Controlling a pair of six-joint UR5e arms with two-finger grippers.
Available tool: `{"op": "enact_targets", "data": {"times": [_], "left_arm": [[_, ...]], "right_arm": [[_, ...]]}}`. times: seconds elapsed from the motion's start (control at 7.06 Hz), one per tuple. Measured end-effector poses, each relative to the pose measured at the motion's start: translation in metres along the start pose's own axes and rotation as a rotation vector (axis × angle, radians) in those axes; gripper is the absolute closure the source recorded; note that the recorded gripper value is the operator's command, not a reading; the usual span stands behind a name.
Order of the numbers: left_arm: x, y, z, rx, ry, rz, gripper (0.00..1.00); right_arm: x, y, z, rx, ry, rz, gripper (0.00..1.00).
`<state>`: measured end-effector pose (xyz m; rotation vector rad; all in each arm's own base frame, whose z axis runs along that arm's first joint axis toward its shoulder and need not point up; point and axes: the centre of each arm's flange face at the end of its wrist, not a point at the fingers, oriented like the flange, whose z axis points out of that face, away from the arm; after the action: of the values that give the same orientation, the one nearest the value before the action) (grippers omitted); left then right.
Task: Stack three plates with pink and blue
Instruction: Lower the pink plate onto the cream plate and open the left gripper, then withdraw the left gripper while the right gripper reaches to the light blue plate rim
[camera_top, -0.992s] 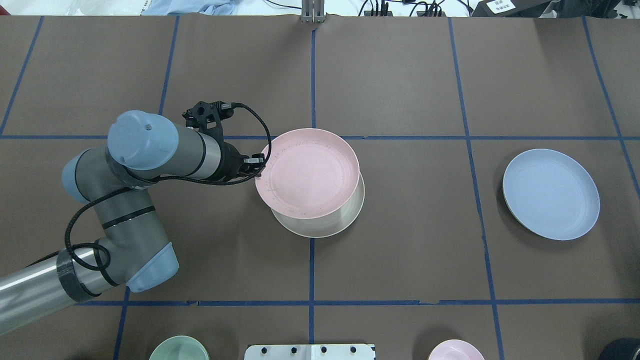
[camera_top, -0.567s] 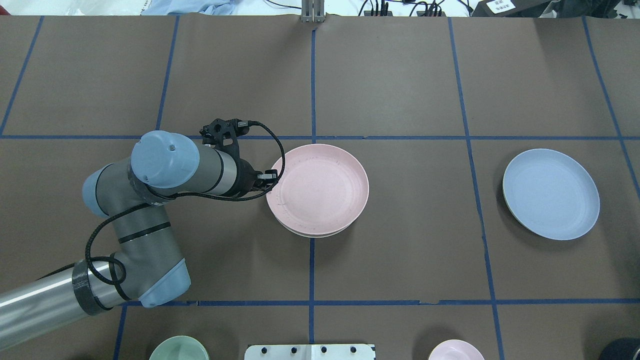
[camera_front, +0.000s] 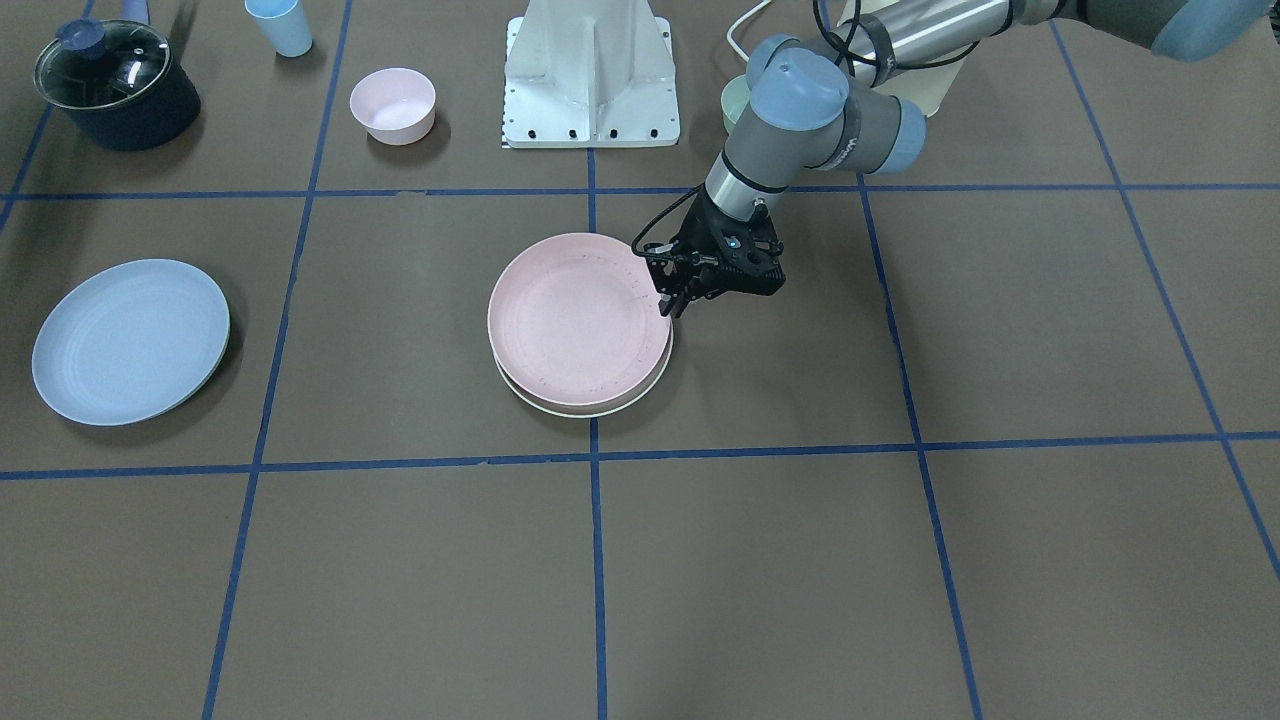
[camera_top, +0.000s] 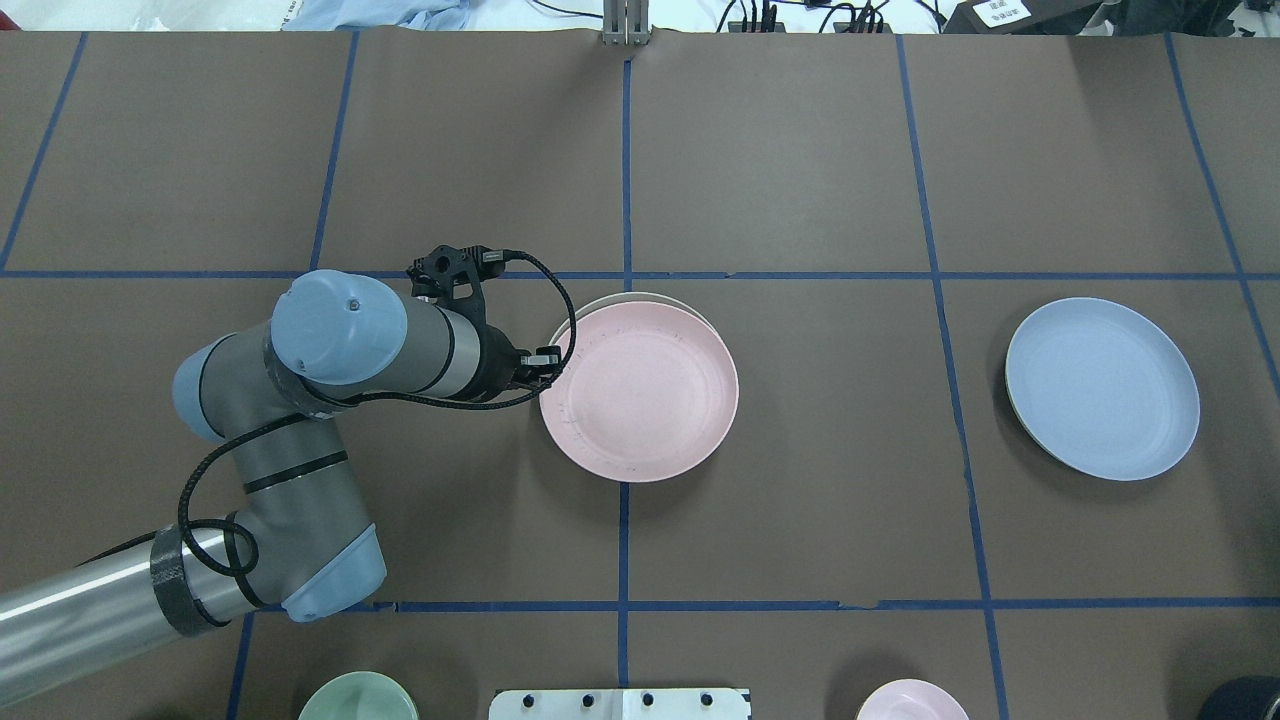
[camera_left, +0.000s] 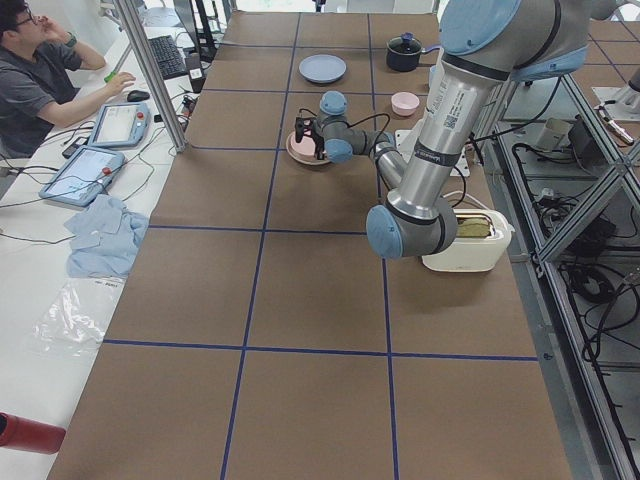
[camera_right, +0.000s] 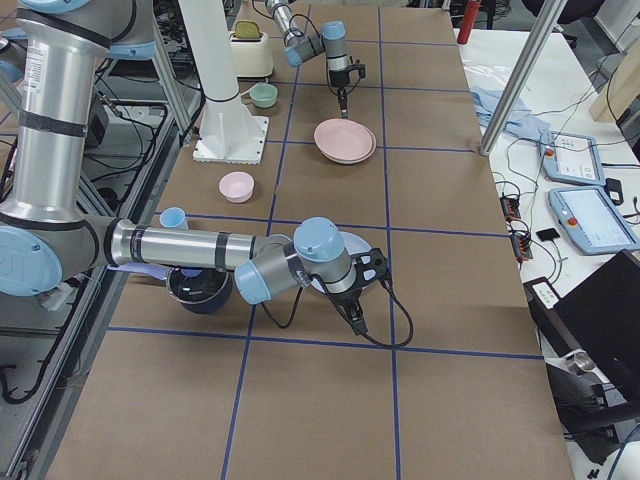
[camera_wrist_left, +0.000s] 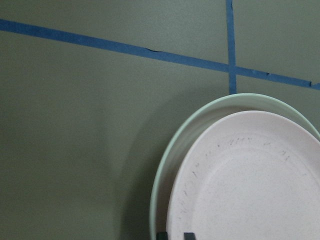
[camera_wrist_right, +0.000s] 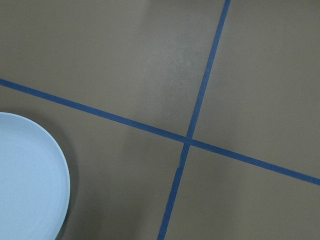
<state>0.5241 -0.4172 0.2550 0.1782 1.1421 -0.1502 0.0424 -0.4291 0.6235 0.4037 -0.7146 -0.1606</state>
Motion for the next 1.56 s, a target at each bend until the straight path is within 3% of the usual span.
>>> {"op": "enact_targets", "data": {"times": [0.14, 0.28, 0.71, 1.13, 1.28, 1.42, 1.56], "left_arm": [[0.000, -0.001, 0.000, 0.012, -0.001, -0.005, 0.14], [0.001, -0.002, -0.001, 0.019, -0.002, -0.007, 0.00], [-0.012, -0.018, -0.025, 0.045, -0.009, 0.091, 0.00], [-0.045, -0.032, -0.101, 0.044, -0.079, 0.295, 0.00], [-0.051, -0.032, -0.112, 0.045, -0.088, 0.314, 0.00], [-0.053, -0.032, -0.116, 0.046, -0.090, 0.321, 0.00], [-0.053, -0.032, -0.117, 0.046, -0.090, 0.322, 0.00]], "right_arm": [[0.000, 0.000, 0.000, 0.000, 0.000, 0.000, 0.00], [0.000, 0.000, 0.000, -0.001, 0.000, 0.001, 0.00], [-0.009, 0.000, 0.011, -0.025, -0.036, 0.005, 0.00], [-0.080, -0.004, 0.068, -0.057, -0.042, 0.087, 0.02], [-0.105, 0.005, 0.099, -0.042, -0.031, 0.112, 0.08], [-0.111, 0.022, 0.126, -0.019, -0.037, 0.116, 0.25], [-0.104, 0.040, 0.144, 0.007, -0.054, 0.117, 0.51]]}}
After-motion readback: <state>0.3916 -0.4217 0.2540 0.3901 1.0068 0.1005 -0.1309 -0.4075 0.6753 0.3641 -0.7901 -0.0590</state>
